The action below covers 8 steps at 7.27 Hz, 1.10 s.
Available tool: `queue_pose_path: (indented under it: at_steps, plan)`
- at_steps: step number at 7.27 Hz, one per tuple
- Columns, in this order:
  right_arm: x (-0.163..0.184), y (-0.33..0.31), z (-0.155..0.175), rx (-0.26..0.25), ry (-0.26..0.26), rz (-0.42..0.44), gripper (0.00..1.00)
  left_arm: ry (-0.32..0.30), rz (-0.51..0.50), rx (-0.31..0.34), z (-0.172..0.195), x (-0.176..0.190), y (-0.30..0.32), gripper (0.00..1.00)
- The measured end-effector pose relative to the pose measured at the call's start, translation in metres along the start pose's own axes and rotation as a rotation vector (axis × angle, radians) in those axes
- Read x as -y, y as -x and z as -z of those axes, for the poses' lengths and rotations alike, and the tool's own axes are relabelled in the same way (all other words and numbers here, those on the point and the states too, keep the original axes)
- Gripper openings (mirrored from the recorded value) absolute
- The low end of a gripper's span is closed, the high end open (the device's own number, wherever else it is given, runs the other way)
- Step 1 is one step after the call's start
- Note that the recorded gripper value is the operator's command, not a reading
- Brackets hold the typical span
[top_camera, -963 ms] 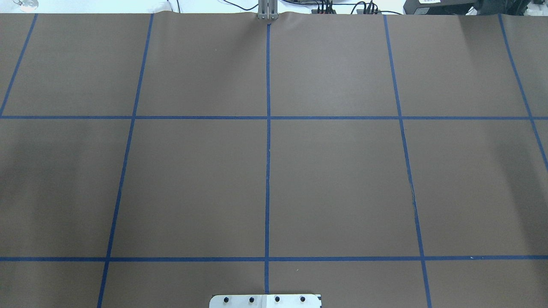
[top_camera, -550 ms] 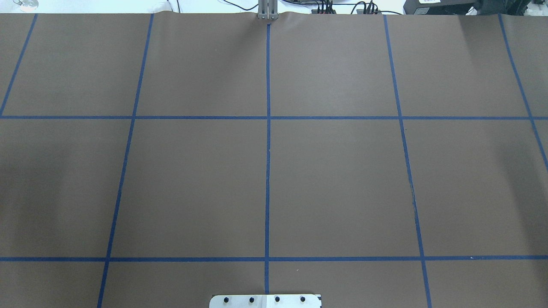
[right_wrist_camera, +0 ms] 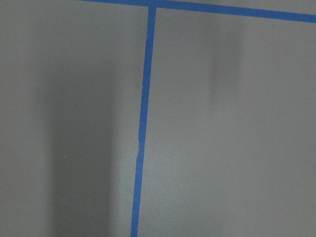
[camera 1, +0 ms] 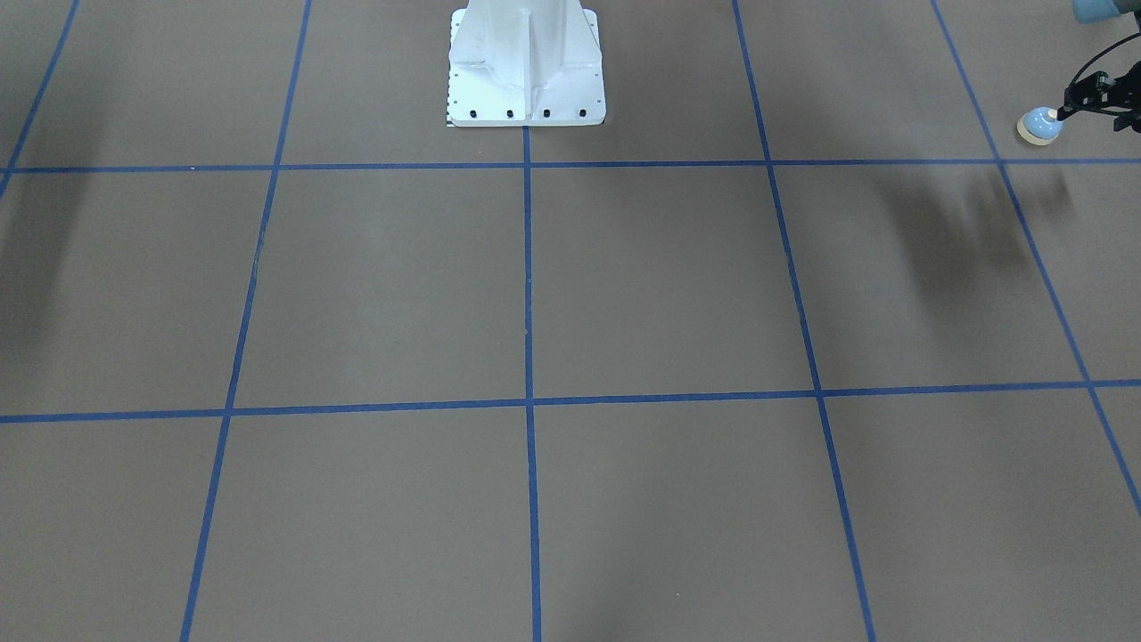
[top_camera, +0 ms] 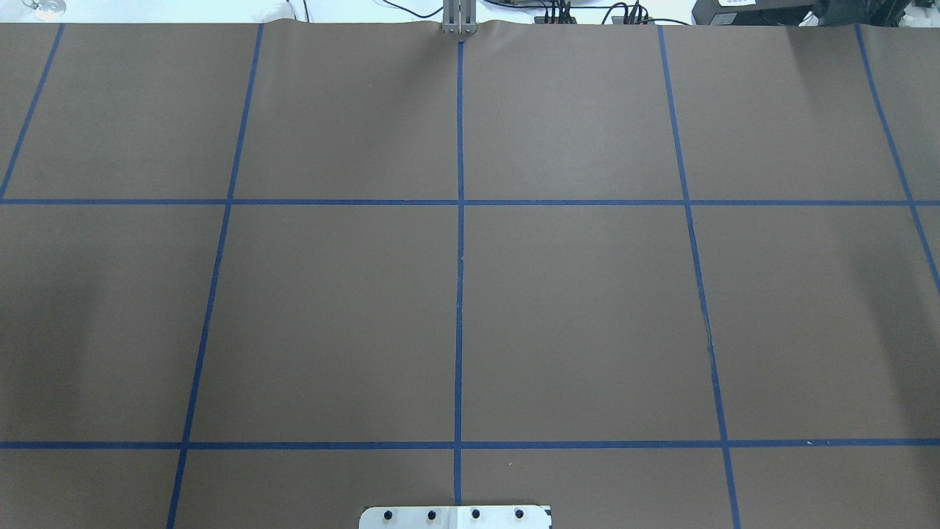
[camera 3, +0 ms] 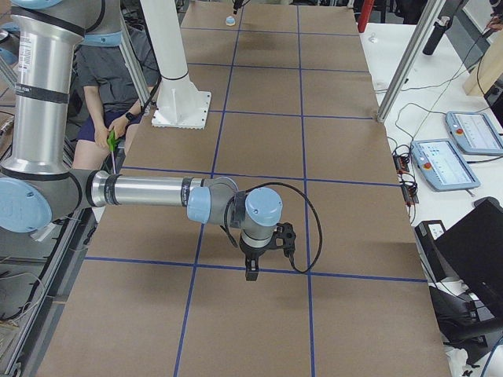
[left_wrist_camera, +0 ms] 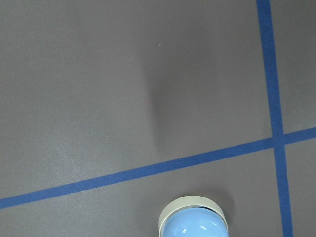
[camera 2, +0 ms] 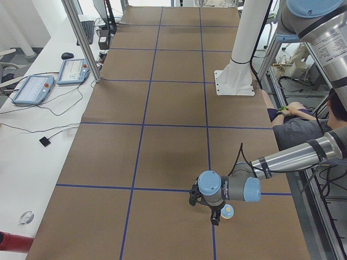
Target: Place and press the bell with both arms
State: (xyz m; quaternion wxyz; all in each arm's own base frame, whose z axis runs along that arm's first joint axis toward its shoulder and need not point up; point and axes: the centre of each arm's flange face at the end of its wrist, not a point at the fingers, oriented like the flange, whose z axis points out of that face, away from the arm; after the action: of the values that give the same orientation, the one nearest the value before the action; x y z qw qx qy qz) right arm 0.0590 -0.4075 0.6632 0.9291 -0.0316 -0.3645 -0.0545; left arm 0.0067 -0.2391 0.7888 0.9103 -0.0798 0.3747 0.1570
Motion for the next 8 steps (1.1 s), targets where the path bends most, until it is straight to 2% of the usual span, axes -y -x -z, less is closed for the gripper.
queue_pose_path:
  at_steps: [3, 8]
  plan:
    - [0.002, 0.002, 0.002, -0.001, -0.005, 0.004, 1.00, 0.036, 0.062, 0.006, -0.014, 0.023, -0.027, 1.00]
    - [0.004, 0.003, 0.004, -0.002, -0.008, 0.008, 1.00, 0.158, 0.052, 0.037, -0.055, 0.023, -0.032, 1.00]
